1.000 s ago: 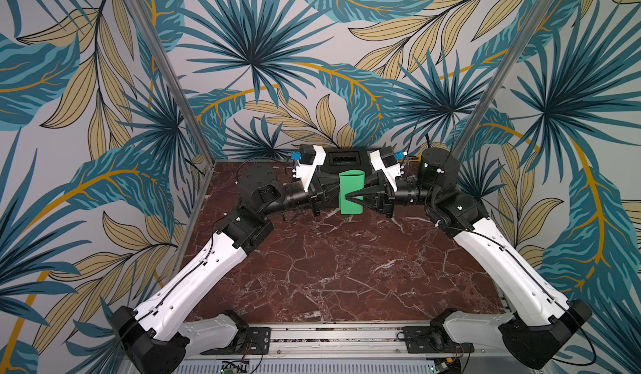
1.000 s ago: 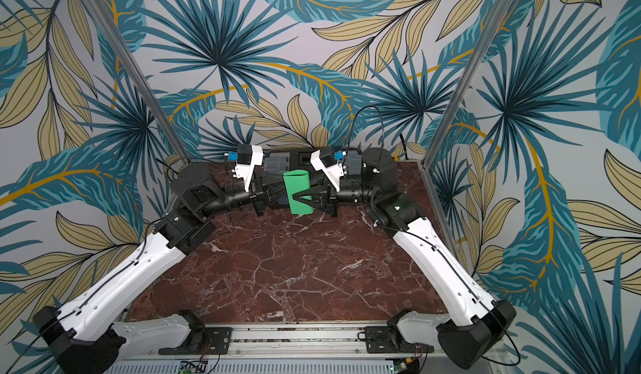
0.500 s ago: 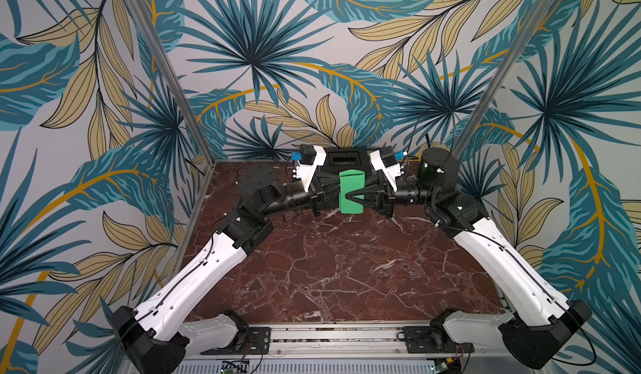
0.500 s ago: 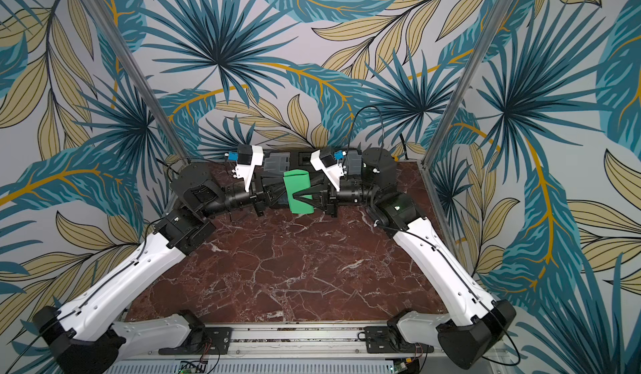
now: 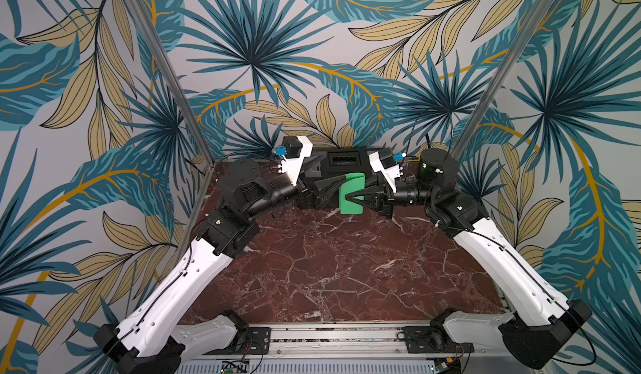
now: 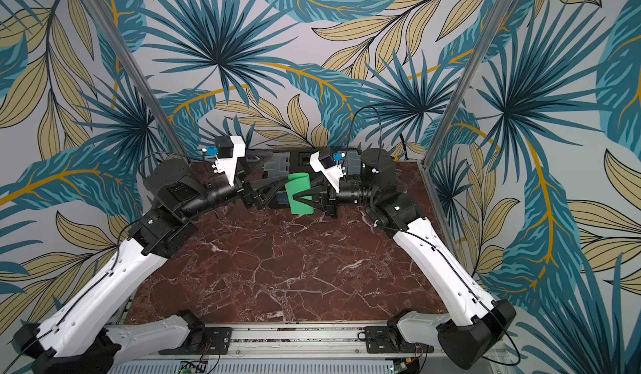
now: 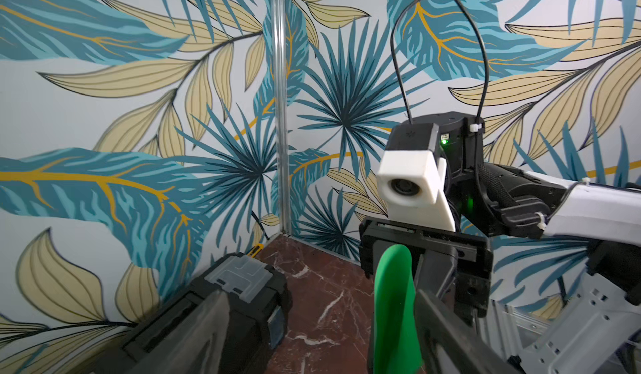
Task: Fold the square paper along the opposite sides
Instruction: Fold the paper.
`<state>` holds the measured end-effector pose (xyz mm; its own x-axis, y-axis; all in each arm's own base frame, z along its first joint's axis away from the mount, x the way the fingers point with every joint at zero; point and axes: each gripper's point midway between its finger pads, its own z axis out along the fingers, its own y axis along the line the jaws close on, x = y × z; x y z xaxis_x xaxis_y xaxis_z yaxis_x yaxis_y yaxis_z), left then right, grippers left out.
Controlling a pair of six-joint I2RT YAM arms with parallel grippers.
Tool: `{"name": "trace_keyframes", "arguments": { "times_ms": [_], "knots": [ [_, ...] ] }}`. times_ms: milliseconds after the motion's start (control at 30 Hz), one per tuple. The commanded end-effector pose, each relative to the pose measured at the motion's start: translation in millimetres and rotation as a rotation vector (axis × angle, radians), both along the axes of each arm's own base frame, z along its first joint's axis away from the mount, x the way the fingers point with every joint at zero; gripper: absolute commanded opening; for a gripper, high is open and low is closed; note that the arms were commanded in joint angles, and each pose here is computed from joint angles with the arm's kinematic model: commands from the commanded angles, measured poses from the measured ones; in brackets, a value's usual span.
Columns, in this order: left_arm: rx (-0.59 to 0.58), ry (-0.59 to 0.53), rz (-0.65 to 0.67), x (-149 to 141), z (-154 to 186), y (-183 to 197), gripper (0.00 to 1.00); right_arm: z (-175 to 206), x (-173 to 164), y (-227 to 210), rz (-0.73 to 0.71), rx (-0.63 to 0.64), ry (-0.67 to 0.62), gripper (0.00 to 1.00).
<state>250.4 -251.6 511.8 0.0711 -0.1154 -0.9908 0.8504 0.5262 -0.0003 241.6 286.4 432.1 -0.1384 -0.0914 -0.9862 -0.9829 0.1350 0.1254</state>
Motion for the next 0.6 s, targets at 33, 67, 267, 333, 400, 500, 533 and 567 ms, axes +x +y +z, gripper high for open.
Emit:
{"name": "trace_keyframes", "arguments": {
  "times_ms": [33,67,267,333,400,500,533,567],
  "knots": [
    [0.01,-0.127,0.158,-26,28,49,0.96,-4,2,-1,-0.024,-0.025,-0.023,0.17],
    [0.01,-0.126,0.145,-32,24,51,0.98,-2,2,-2,-0.027,-0.024,-0.028,0.17],
    [0.008,0.016,-0.076,-33,-27,13,1.0,7,1,-1,-0.018,-0.008,-0.021,0.17],
    [-0.022,0.049,-0.12,-25,-41,2,1.0,11,0,-1,-0.021,-0.003,-0.022,0.17],
    [-0.046,0.061,-0.141,-20,-49,-5,1.0,15,0,-2,-0.024,0.002,-0.026,0.17],
    [-0.061,0.065,-0.151,-14,-53,-10,1.0,21,-2,-3,-0.029,0.009,-0.035,0.18],
    [-0.06,0.068,-0.159,-14,-55,-12,1.0,23,-3,-4,-0.028,0.011,-0.04,0.18],
    [-0.056,0.069,-0.171,-14,-56,-15,1.0,24,-3,-4,-0.031,0.011,-0.044,0.18]
  ]
}}
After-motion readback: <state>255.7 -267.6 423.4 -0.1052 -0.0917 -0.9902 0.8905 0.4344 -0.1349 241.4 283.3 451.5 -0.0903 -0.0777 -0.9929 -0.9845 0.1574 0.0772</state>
